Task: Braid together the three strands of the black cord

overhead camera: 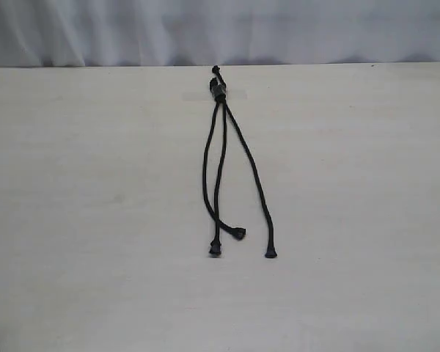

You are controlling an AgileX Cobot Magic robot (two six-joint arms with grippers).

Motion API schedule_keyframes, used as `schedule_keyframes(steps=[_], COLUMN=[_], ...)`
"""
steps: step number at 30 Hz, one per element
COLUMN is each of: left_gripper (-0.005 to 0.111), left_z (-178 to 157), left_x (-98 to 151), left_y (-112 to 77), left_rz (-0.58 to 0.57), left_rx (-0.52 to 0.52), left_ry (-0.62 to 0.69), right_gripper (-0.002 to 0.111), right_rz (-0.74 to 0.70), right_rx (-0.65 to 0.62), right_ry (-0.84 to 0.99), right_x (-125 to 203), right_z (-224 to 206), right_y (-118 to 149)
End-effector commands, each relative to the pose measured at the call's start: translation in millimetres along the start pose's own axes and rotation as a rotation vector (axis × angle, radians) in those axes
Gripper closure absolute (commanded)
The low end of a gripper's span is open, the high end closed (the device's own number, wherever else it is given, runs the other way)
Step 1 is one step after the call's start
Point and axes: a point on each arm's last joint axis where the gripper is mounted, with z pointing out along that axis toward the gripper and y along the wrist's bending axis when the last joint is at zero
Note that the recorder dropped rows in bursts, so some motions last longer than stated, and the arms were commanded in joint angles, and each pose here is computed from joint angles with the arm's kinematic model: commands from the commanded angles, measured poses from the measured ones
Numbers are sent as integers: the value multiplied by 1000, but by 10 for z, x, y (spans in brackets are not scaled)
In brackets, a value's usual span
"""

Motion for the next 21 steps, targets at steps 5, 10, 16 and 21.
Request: schedule_keyframes(steps=[5,10,16,21], left_gripper=[107,107,107,107], left_z=[2,2,2,-1], left_x=[4,4,-1,-64], left_y=[1,1,28,32], left_rz=[7,7,85,142], left_rx=[-3,-3,-33,-42], left_ry=[-6,-6,-9,-77], right_gripper=[104,104,104,104], right_rz=[2,2,2,1], right_rx=[5,5,7,19], right_ry=[-12,-12,-41,-203], right_x=[0,0,-26,-172], right_z=[0,0,0,-18], right_y=[-5,-5,-7,-18])
